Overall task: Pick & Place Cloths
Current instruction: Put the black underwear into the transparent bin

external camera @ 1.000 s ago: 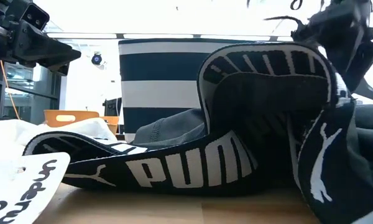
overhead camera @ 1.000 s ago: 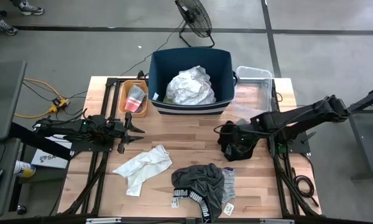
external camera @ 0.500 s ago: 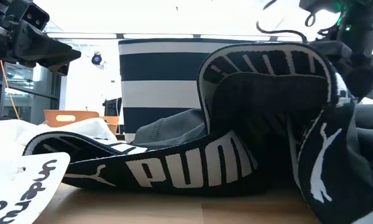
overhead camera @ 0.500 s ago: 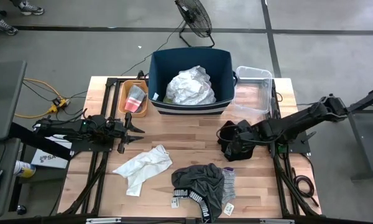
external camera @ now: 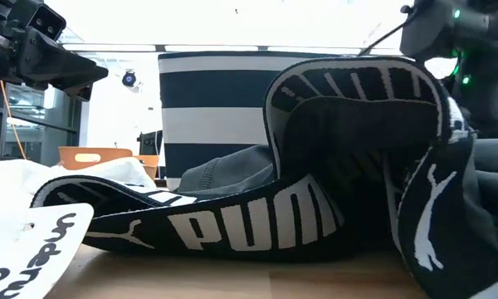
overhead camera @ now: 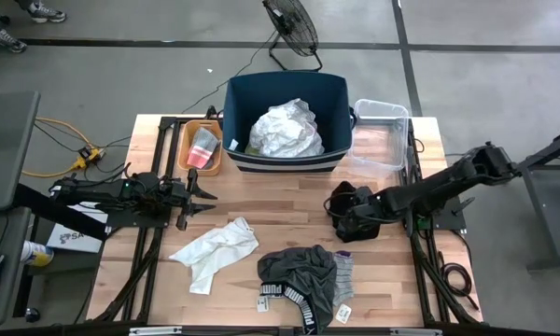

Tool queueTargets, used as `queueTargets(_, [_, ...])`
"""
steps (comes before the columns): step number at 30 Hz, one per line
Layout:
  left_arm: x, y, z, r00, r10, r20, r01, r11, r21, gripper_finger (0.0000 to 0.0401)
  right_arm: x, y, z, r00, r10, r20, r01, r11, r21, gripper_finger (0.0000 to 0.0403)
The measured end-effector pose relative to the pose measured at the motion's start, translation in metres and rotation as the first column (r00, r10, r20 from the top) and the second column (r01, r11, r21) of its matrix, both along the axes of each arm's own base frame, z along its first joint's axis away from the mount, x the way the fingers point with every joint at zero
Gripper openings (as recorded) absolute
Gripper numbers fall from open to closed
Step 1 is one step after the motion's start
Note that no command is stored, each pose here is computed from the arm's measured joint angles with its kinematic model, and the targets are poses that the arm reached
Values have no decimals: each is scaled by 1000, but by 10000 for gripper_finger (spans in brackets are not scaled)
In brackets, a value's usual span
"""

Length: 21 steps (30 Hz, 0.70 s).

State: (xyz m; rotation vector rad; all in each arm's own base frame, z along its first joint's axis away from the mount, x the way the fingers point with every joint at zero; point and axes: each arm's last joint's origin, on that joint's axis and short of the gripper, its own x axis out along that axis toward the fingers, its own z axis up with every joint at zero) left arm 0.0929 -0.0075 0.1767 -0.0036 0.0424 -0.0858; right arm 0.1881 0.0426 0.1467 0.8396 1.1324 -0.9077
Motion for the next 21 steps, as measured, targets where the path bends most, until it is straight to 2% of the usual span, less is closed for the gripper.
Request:
queueTargets(6, [0,0,0,1000,0,0,0,1000,0,113,3,-4,-17,994,-81,-78,79,997,-18,392])
queueTargets(12, [0,0,0,1000,0,0,0,1000,0,113,11,-4,-28,991,-99,-94,99,995,-2,376])
queueTargets(16, [0,0,0,1000,0,0,0,1000,0,113,13,-4,-29,992,-93,-83,94,996,9,337])
queueTargets(21, [0,0,0,1000,0,0,0,1000,0,113,14,-3,-29,993,-86,-75,88,996,18,262])
